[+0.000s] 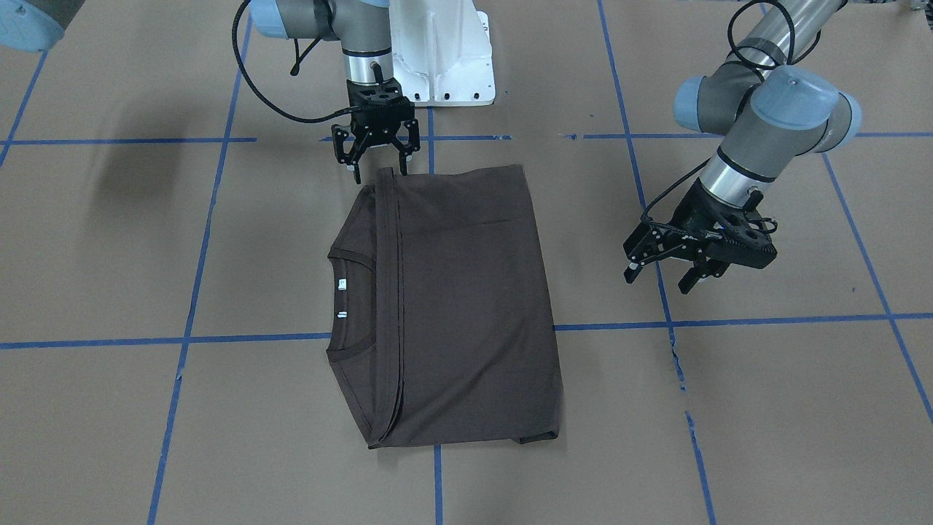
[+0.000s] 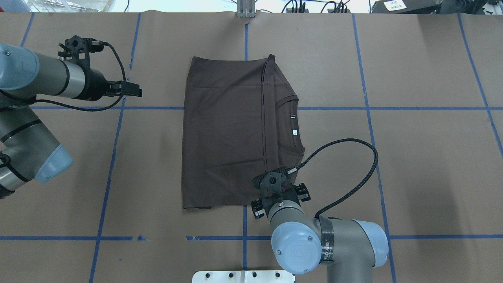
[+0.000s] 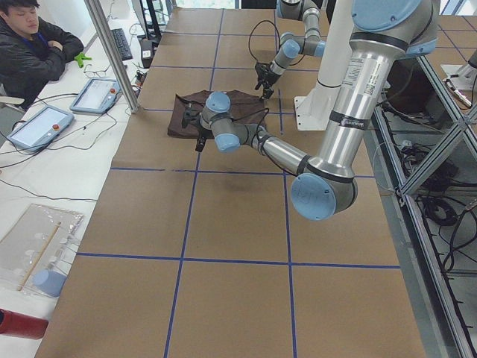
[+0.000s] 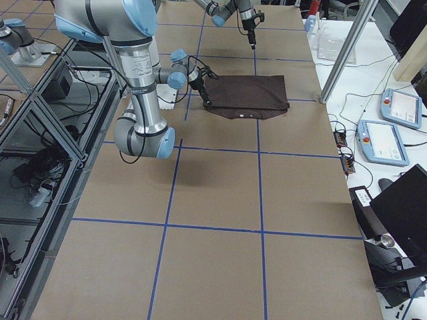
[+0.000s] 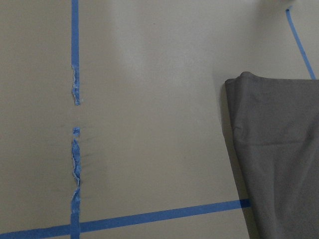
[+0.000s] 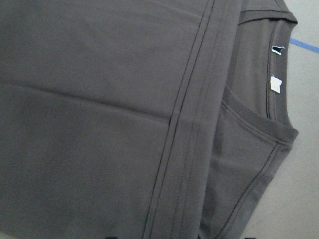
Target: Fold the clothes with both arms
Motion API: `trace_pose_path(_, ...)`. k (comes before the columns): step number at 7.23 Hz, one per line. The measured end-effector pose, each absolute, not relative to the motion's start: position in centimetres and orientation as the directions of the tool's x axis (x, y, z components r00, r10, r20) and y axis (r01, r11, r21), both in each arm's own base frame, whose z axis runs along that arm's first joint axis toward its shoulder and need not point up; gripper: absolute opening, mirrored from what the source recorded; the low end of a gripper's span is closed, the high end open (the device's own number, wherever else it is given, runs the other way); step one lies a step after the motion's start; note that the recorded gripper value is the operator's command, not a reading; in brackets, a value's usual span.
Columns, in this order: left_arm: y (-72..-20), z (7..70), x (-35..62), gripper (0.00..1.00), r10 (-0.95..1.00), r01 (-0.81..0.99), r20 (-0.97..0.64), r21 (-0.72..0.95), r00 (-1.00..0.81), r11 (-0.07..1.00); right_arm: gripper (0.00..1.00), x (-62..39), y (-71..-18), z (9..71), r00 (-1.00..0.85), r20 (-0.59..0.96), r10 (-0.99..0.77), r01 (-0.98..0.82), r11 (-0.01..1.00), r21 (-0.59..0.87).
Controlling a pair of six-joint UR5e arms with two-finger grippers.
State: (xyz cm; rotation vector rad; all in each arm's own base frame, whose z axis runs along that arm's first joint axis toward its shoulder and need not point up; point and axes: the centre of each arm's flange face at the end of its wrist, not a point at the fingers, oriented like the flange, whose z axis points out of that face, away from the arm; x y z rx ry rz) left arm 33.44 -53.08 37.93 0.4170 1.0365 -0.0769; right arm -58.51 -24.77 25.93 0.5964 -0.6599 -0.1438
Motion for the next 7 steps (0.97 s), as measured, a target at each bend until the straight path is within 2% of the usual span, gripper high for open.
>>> trace_pose_path(1,-53.0,38.0,33.4,1.00,0.132,0.256,-0.847,0.299,0.514,0.919,0.59,-59.0,-23.9,26.1,0.790,0.519,-0.328,-0.042,0.814,0.580)
trace_pose_path(2,-53.0,38.0,33.4,1.00,0.132,0.256,-0.848,0.298,0.514,0.919,0.52,-59.4,-23.3,26.2,0.791,0.509,-0.338,-0.033,0.808,0.588)
trace_pose_path(4,-53.0,38.0,33.4,1.00,0.132,0.256,-0.847,0.298,0.514,0.920,0.21,-59.5,-22.9,26.6,0.796,0.497,-0.347,-0.021,0.804,0.594)
trace_pose_path(5,-53.0,38.0,33.4,1.00,0.132,0.256,-0.847,0.298,0.514,0.919,0.13,-59.5,-22.9,26.6,0.797,0.491,-0.351,-0.015,0.802,0.598)
trace_pose_path(7,-53.0,38.1,33.4,1.00,0.131,0.256,-0.847,0.298,0.515,0.920,0.13,-59.3,-23.1,26.6,0.800,0.484,-0.354,-0.010,0.799,0.601)
